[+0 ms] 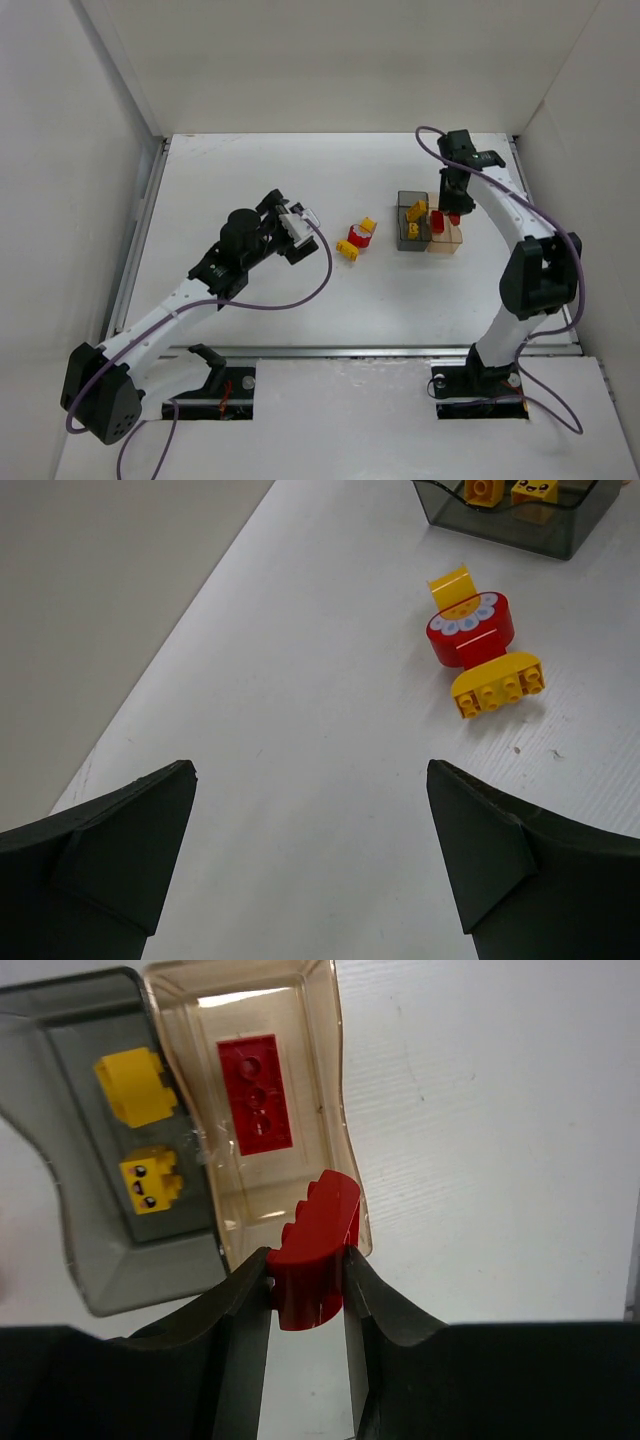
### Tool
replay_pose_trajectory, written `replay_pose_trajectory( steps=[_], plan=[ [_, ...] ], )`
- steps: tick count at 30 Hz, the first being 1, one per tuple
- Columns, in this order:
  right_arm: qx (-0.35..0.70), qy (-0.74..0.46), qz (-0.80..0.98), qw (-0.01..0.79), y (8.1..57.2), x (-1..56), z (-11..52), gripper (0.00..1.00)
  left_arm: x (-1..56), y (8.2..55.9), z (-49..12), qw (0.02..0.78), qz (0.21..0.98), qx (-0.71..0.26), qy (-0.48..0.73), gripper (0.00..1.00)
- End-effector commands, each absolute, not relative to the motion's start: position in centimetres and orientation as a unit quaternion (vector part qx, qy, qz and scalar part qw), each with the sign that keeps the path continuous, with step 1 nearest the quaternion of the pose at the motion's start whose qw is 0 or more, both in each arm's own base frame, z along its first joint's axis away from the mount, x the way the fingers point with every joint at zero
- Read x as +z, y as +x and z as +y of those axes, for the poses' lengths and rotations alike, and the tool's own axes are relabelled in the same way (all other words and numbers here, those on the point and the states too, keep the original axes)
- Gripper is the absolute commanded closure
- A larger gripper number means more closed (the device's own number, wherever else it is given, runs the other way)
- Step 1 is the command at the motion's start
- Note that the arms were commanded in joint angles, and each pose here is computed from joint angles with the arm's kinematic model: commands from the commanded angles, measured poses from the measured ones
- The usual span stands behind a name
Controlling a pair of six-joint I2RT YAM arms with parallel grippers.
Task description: Sort the legos into containers by color
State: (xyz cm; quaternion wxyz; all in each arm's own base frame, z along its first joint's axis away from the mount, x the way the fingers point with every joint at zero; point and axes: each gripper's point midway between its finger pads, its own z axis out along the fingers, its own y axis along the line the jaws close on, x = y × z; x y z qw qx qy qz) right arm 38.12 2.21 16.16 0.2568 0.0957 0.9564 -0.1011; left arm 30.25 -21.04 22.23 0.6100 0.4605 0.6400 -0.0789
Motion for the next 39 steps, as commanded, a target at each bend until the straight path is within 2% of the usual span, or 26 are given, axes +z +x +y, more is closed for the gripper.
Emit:
replay_pose_trajectory(
  steps=[1, 5, 6, 7, 9, 10, 14, 18, 21, 25, 26, 29, 34, 37, 38, 39],
  plan=[
    [-0.152, 0.085, 0.957, 0.23, 38.2, 15.1, 0.2, 1.0, 24.9, 30.5, -21.4, 0.634, 0.628, -0.083, 0.444, 0.0],
    [-0.14, 0.072, 0.968, 0.196, 38.5, 12.7, 0.5, 0.93, 24.8, 30.3, -21.3, 0.634, 0.628, -0.083, 0.444, 0.0],
    [-0.135, 0.071, 0.969, 0.195, 38.8, 12.5, 0.8, 0.86, 24.6, 30.3, -21.2, 0.63, 0.629, -0.08, 0.449, 0.0],
    [-0.13, 0.07, 0.97, 0.192, 39.0, 12.0, 1.0, 0.69, 24.0, 30.2, -21.1, 0.626, 0.632, -0.08, 0.45, 0.0],
    [-0.124, 0.069, 0.971, 0.191, 39.0, 12.0, 1.2, 0.53, 23.8, 30.0, -21.2, 0.622, 0.632, -0.084, 0.454, 0.0],
    [-0.123, 0.07, 0.97, 0.196, 39.2, 12.3, 1.2, 0.39, 23.2, 30.0, -21.2, 0.614, 0.638, -0.084, 0.457, 0.0],
    [-0.097, 0.061, 0.967, 0.226, 40.2, 13.9, 2.1, 0.25, 22.7, 30.2, -21.4, 0.605, 0.645, -0.084, 0.46, 0.0],
    [-0.045, 0.05, 0.958, 0.28, 41.1, 17.3, 4.3, 0.23, 22.7, 30.1, -21.5, 0.604, 0.643, -0.088, 0.462, 0.0],
    [-0.013, 0.001, 0.946, 0.324, 41.3, 19.1, 9.2, 0.22, 22.9, 30.3, -21.4, 0.608, 0.642, -0.084, 0.459, 0.0],
    [0.03, -0.088, 0.933, 0.348, 40.5, 18.8, 18.0, 0.2, 22.9, 30.4, -21.3, 0.609, 0.644, -0.08, 0.456, 0.0],
    [0.06, -0.117, 0.932, 0.339, 39.6, 18.3, 20.7, 0.2, 22.9, 30.4, -21.3, 0.609, 0.644, -0.08, 0.456, 0.0],
    [0.122, -0.106, 0.937, 0.31, 40.1, 17.1, 24.2, 0.2, 22.9, 30.5, -21.1, 0.609, 0.646, -0.077, 0.454, 0.0],
    [0.14, -0.097, 0.942, 0.288, 41.0, 16.2, 25.7, 0.2, 22.7, 30.1, -20.9, 0.61, 0.646, -0.077, 0.454, 0.0],
    [0.132, -0.066, 0.951, 0.273, 40.7, 15.5, 25.4, 0.13, 22.3, 30.1, -20.9, 0.609, 0.648, -0.079, 0.451, 0.0],
    [0.13, -0.053, 0.955, 0.26, 40.4, 14.5, 25.3, 0.06, 22.4, 30.1, -20.9, 0.609, 0.648, -0.079, 0.451, 0.0],
    [0.133, -0.046, 0.958, 0.251, 40.0, 14.0, 25.4, 0.03, 21.8, 30.0, -20.8, 0.604, 0.651, -0.079, 0.452, 0.0]
  ],
)
